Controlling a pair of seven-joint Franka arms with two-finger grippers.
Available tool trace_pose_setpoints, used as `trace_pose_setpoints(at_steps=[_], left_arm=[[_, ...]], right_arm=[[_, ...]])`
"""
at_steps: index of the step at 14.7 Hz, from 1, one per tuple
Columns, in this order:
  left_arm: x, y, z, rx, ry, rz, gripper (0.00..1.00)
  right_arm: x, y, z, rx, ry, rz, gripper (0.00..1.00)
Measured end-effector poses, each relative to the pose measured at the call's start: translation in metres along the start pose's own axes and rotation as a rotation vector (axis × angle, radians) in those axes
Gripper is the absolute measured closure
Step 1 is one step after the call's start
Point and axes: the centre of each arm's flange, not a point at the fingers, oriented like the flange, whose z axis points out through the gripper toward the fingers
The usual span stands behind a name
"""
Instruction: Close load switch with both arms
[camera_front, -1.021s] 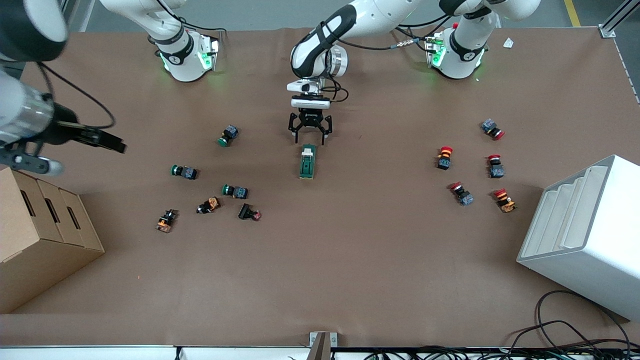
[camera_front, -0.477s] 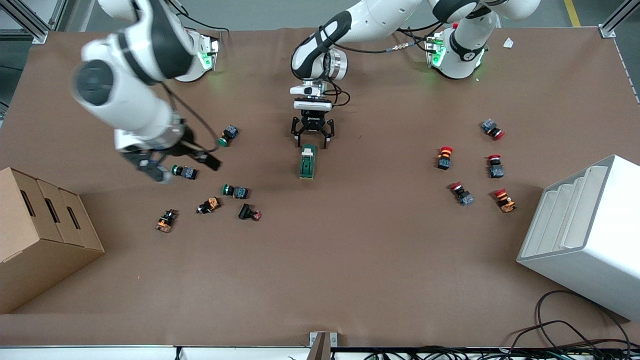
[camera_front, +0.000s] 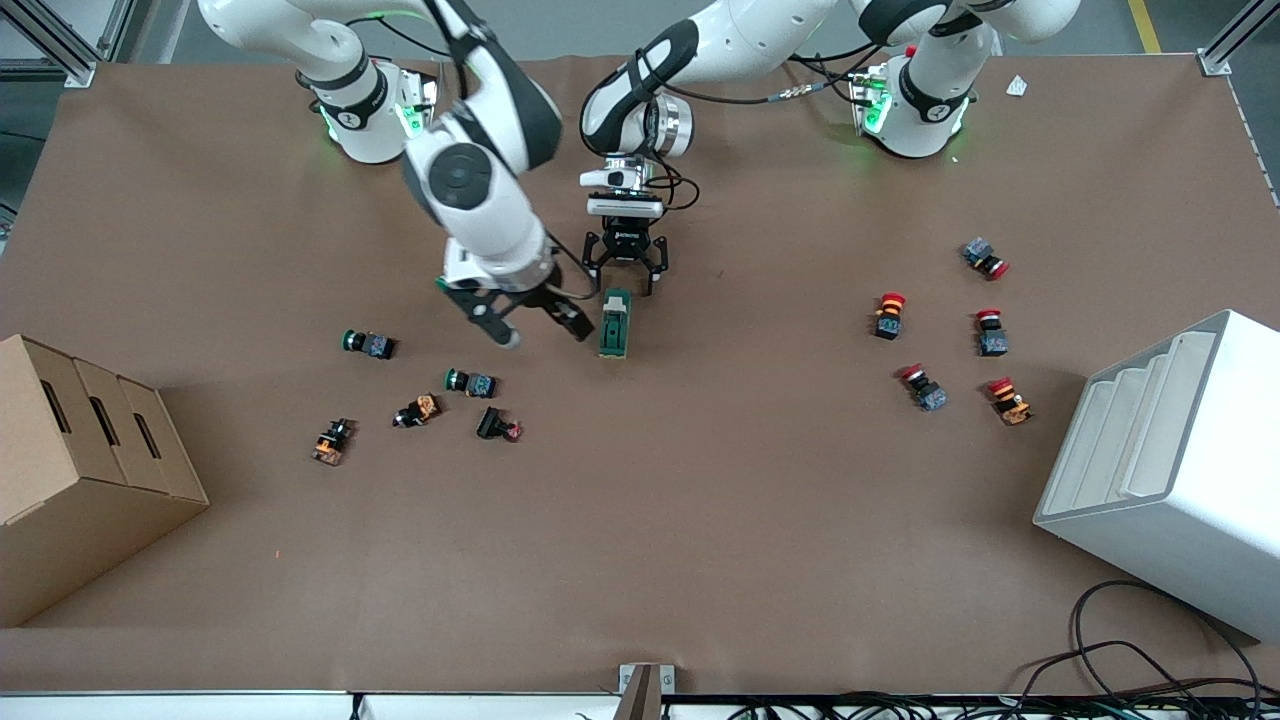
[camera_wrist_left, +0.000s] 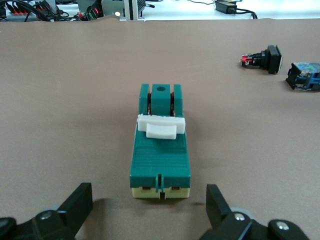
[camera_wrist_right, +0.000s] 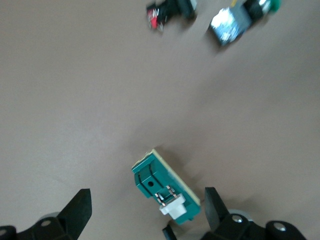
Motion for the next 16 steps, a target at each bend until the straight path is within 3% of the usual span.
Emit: trace_pose_setpoints(at_steps=[2,5,10,16], left_arm=[[0.0,0.0,0.0,0.0,0.001,0.0,0.0],[0.0,0.0,0.0,0.001,0.003,0.001,0.0],[-0.001,0.0,0.0,0.001,0.003,0.001,0.0],[-0.002,0.0,0.0,0.001,0.008,0.005,0.0]], right_arm=[[-0.024,-0.003,0.038,0.019,0.01,0.017,0.0],[-0.048,0.0,0.075,0.003,0.013,-0.001,0.0],[-0.079,0.012,0.097,0.021,0.017,-0.051,0.0],[-0.088,0.022,0.114,0.024,0.023,-0.068,0.0]])
